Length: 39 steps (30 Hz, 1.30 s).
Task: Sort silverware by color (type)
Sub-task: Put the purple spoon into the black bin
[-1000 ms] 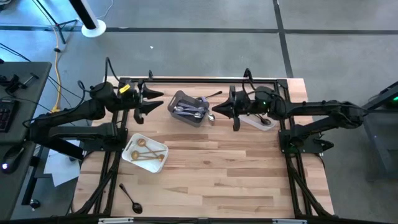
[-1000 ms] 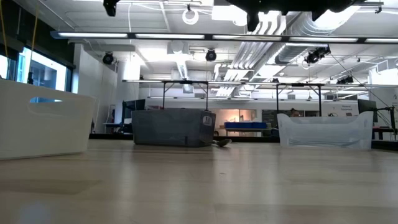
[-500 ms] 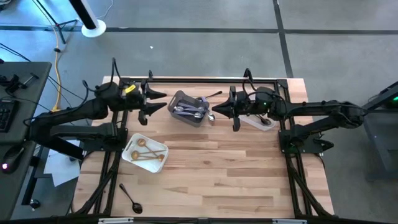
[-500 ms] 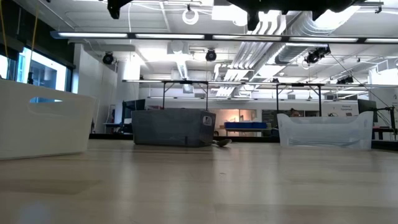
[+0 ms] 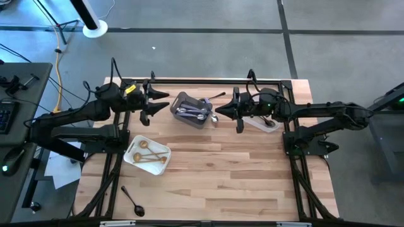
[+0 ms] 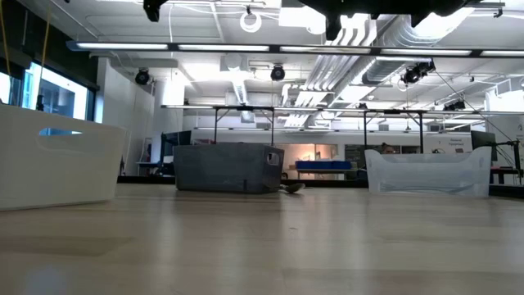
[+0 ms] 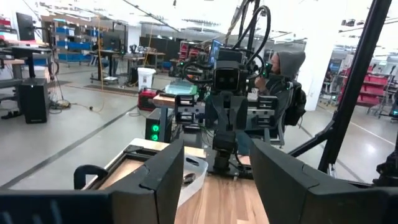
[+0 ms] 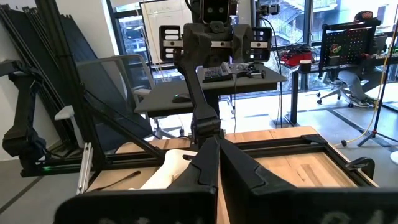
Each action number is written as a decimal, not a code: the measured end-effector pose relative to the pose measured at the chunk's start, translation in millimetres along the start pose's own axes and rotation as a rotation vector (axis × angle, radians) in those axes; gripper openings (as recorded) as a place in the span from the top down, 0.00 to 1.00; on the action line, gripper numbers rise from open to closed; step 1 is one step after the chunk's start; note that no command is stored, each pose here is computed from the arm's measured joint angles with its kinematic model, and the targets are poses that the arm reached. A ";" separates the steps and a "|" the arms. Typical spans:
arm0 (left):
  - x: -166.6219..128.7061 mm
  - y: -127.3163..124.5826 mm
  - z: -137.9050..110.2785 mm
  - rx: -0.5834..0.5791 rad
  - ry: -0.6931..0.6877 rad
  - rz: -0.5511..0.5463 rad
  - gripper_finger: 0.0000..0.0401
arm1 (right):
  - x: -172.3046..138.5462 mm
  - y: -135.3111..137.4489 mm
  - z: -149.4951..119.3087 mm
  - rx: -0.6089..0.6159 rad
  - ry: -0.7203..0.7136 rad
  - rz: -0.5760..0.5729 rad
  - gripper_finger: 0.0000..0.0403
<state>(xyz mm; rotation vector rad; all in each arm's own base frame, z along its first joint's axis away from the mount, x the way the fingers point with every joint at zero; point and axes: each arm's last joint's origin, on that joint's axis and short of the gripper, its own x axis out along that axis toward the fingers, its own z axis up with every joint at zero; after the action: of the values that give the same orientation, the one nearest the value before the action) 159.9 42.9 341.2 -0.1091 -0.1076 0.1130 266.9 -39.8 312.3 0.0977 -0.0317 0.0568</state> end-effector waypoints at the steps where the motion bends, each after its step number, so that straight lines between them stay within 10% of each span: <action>1: 0.0 0.0 0.0 0.006 0.000 0.000 0.59 | 0.0 0.0 0.0 0.000 0.000 0.000 1.00; 11: -0.1 -2.6 3.1 -0.038 -0.024 -0.074 0.97 | 0.0 -0.1 0.0 0.000 0.000 -0.001 1.00; 39: 1.1 -10.5 1.5 -0.039 -0.019 -0.072 1.00 | 0.1 -0.2 -1.0 0.002 0.008 -0.001 1.00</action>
<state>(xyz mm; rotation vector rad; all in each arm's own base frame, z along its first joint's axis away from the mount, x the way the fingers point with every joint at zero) 161.9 32.9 344.0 -0.1431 -0.1326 0.0400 267.1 -39.9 311.4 0.0990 -0.0231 0.0559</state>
